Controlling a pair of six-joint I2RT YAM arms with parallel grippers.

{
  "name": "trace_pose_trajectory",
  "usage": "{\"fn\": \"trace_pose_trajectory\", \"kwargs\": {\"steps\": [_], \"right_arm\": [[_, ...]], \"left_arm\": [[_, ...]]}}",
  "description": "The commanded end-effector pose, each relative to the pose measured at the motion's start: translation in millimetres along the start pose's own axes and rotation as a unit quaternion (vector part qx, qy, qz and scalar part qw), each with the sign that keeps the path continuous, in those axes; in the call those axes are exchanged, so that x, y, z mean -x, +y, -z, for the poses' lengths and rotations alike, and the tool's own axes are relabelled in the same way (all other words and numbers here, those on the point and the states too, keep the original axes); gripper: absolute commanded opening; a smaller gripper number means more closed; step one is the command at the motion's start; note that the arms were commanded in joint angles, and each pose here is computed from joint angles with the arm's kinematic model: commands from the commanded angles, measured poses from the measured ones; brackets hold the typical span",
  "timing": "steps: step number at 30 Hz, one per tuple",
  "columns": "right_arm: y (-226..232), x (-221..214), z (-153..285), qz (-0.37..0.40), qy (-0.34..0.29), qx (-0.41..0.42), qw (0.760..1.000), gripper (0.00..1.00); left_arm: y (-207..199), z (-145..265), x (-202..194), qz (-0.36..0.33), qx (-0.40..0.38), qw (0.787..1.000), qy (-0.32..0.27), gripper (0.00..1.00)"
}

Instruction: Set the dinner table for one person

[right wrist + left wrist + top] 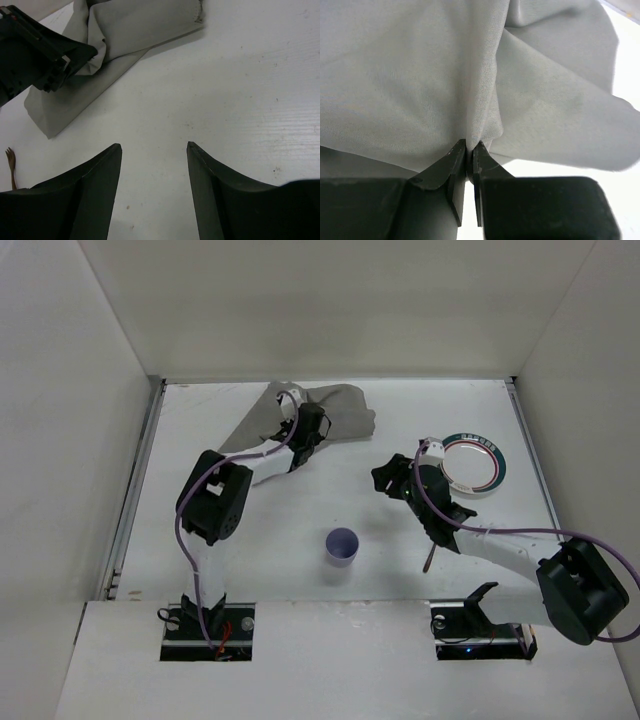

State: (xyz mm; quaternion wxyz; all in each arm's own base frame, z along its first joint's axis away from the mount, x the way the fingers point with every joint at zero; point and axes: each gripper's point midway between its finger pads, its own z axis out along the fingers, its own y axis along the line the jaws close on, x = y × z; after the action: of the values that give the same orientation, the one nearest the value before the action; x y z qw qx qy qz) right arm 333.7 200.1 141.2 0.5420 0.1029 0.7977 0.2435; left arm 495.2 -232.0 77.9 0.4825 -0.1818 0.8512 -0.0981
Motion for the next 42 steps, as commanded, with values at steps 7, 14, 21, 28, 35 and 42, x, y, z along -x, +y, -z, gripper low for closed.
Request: {"fn": "trace_pose_trajectory", "kwargs": {"steps": [7,14,21,28,35,42], "right_arm": [[4.6,15.7,-1.1,-0.01,-0.028,0.014,0.999,0.63],[-5.8,18.6,-1.5,-0.018,-0.033,-0.003,0.999,0.66],[-30.8,29.4,0.7,-0.044,-0.051,-0.046,0.997,0.66],[-72.0,36.3,4.4,-0.1,-0.064,-0.102,0.988,0.68],[-84.7,40.8,9.8,-0.11,-0.074,-0.123,0.984,0.72],[-87.8,39.6,9.6,-0.105,-0.07,-0.134,0.983,0.72]], "left_arm": [[-47.2,40.4,32.1,0.036,-0.082,0.996,-0.024,0.09],[-59.0,75.7,62.0,0.058,-0.136,0.987,-0.06,0.05],[-122.2,162.9,45.9,0.024,-0.275,0.96,-0.05,0.05],[-171.3,205.3,-54.4,-0.035,-0.367,0.928,0.047,0.08],[-196.9,226.5,-104.7,-0.066,-0.43,0.894,0.107,0.37],[-158.4,202.6,-53.0,-0.038,-0.387,0.919,0.059,0.48]]}}
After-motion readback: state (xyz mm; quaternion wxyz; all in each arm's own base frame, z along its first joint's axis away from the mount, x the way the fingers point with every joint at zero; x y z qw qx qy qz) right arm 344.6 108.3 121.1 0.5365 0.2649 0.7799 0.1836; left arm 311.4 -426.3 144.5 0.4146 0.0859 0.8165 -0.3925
